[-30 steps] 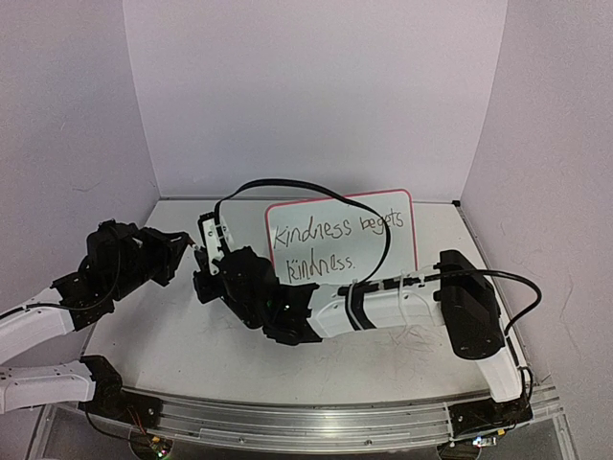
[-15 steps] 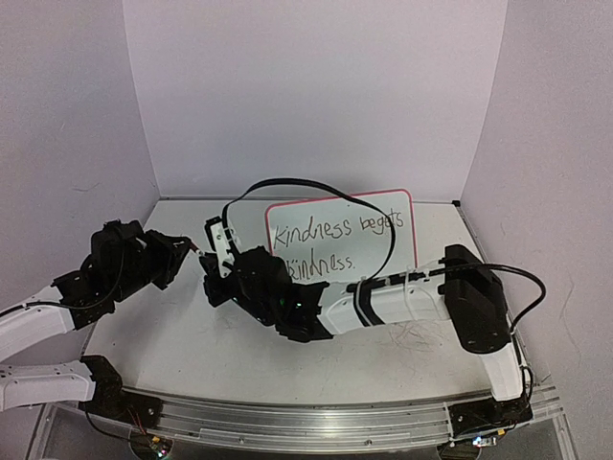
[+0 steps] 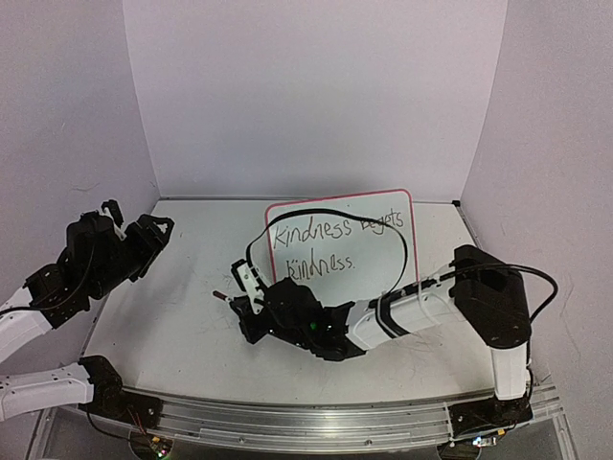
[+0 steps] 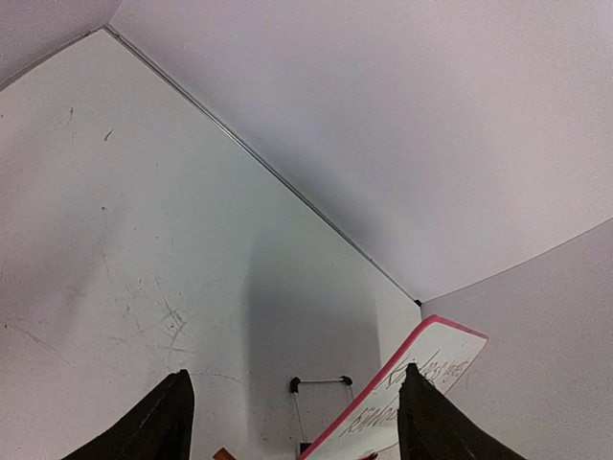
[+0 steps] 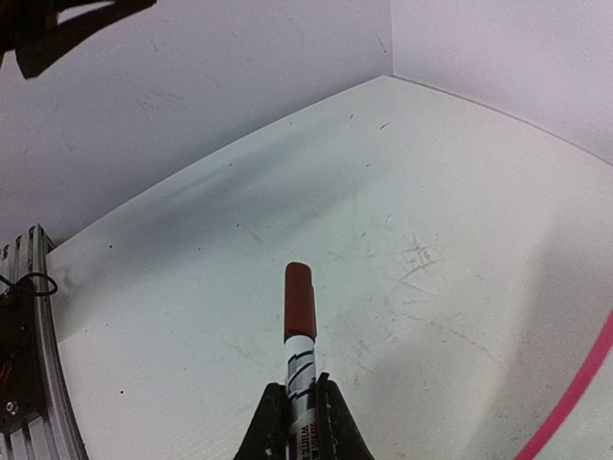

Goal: Write a sentence on the whiteboard
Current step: Put down the whiteboard marker at the center of the board.

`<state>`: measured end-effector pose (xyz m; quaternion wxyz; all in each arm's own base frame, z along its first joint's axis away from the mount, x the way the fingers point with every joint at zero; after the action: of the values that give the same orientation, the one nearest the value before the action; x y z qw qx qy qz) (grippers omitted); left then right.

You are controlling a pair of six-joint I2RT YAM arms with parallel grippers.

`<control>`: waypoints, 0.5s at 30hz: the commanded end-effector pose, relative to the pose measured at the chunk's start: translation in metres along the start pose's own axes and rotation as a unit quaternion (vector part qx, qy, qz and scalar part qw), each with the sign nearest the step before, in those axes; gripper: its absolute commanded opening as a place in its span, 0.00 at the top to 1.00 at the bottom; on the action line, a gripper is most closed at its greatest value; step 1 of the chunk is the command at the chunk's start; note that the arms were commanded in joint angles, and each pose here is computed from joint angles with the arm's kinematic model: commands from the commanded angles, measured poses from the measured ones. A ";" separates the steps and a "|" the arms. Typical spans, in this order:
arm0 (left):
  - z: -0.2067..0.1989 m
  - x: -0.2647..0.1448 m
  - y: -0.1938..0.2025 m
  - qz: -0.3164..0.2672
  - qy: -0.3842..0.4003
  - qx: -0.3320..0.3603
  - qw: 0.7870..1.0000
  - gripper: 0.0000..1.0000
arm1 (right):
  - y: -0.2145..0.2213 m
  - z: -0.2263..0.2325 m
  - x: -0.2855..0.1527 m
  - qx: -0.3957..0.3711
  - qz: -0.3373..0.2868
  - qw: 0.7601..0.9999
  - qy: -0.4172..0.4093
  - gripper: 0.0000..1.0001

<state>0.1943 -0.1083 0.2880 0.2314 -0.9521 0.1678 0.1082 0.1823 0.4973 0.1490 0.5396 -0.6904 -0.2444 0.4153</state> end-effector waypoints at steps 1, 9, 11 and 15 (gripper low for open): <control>-0.010 -0.005 -0.005 -0.001 0.003 0.022 1.000 0.27 | 0.026 0.018 0.022 -0.008 0.040 0.999 0.017 0.99; -0.009 -0.006 -0.005 0.000 0.007 0.022 1.000 0.27 | 0.050 0.017 0.015 -0.020 0.079 0.996 0.032 0.77; -0.012 -0.006 -0.006 -0.001 0.009 0.027 1.000 0.27 | 0.054 0.015 0.007 -0.018 0.085 0.996 0.032 0.65; -0.025 -0.008 -0.012 -0.010 0.019 0.055 0.998 0.24 | 0.041 0.003 -0.022 -0.003 0.091 0.995 0.051 0.37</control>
<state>0.1938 -0.1085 0.2842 0.2621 -0.9417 0.1753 0.1177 0.1641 0.4914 0.0741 0.4780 -0.7359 -0.1669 0.4496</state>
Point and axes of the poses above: each gripper's point midway between its finger pads, its own x axis out along the fingers, its own z axis along the line the jaws close on, y = z × x, the point moved 7 cm from there along -x, back along the fingers, and after that the axes turned 13 degrees about -x, right-handed, at the moved point
